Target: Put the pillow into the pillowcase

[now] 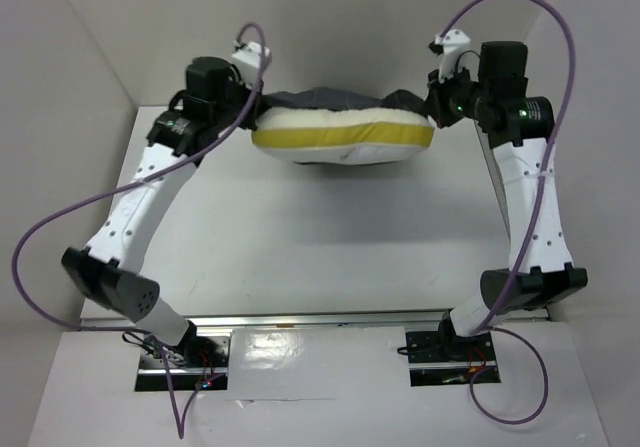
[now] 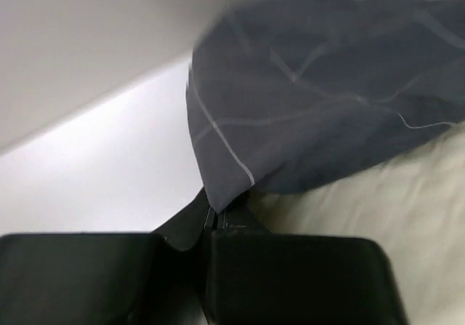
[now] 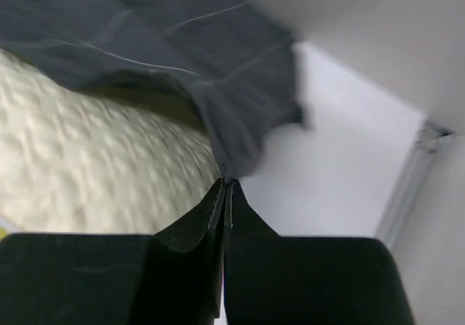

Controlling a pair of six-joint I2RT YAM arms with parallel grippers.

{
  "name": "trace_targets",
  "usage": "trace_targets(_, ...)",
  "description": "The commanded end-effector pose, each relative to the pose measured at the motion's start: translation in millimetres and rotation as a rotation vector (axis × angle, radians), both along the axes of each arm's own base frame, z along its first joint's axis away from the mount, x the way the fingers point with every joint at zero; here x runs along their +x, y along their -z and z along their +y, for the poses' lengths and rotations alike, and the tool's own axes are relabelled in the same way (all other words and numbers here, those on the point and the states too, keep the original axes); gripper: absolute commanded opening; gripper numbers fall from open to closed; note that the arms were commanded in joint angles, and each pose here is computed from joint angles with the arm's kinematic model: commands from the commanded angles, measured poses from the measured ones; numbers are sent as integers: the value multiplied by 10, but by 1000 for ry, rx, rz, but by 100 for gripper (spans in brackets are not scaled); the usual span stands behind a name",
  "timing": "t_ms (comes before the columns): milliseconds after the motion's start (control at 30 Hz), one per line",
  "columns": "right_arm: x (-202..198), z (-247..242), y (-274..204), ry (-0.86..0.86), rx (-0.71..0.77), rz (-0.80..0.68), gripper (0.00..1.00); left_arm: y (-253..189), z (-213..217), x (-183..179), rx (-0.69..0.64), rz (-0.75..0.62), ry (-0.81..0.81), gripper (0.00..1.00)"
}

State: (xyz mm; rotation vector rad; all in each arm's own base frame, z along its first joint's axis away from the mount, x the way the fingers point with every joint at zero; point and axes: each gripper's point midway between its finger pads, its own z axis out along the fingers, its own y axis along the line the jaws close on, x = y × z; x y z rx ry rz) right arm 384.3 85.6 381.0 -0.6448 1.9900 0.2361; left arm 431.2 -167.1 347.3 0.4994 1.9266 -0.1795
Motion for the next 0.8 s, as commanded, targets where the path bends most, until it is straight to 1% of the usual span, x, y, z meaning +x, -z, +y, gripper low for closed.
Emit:
trace_targets(0,20,-252,-1150,144,57,-448,0,-1153,326,-278,-90,-273,-109,0)
trace_targets(33,-20,-292,-1301,164,61,-515,0,-1310,432,-294,-83,-322,-155,0)
trace_targets(67,-32,-347,-1366,194,60,-561,0,-1576,477,-329,-95,-395,-179,0)
trace_targets(100,-169,-386,-1738,211,80,-698,0,-1741,483,-379,-60,-449,-185,0)
trace_targets(133,-247,-416,-1923,224,90,-764,0,-1920,595,-420,-43,-500,-243,0)
trace_targets(167,-260,-469,-1987,251,85,-804,0,-2140,637,-463,-42,-561,-264,0)
trace_targets(200,-423,-506,-2283,263,98,-921,0,-2379,675,-495,-32,-649,-281,0)
trace_targets(233,-495,-518,-2399,263,91,-975,0,-2559,765,-566,-31,-712,-312,0)
trace_targets(300,-639,-540,-2617,264,87,-1092,0,-2761,817,-658,10,-816,-333,0)
trace_targets(333,-726,-557,-2720,265,67,-1141,0,-2896,861,-695,-4,-867,-357,0)
trace_targets(367,-821,-582,-2829,278,78,-1191,0,-2928,887,-717,-9,-873,-368,0)
trace_targets(400,-794,-581,-2795,278,76,-1183,0,-2809,840,-628,1,-841,-360,0)
trace_targets(433,-709,-558,-2690,264,53,-1144,0,-2584,793,-540,32,-776,-345,0)
trace_targets(467,-578,-434,-2481,190,29,-1069,0,-2337,693,-451,52,-710,-303,0)
trace_targets(500,-397,-372,-2059,154,7,-910,0,-1869,515,-324,40,-587,-260,0)
trace_targets(533,-284,-316,-1782,130,17,-817,0,-1563,361,-300,45,-503,-211,0)
trace_targets(567,-224,-255,-1539,105,36,-741,0,-1272,233,-285,48,-427,-165,0)
trace_targets(600,-173,-133,-1173,35,41,-654,0,-817,181,-258,85,-319,-143,0)
trace_targets(633,-223,-99,-1129,14,46,-653,0,-690,84,-290,64,-279,-119,0)
trace_targets(667,-210,-80,-1060,3,47,-637,0,-645,68,-262,70,-270,-118,0)
trace_targets(767,-224,-138,-1458,36,49,-741,0,-1418,156,-206,18,-445,-180,0)
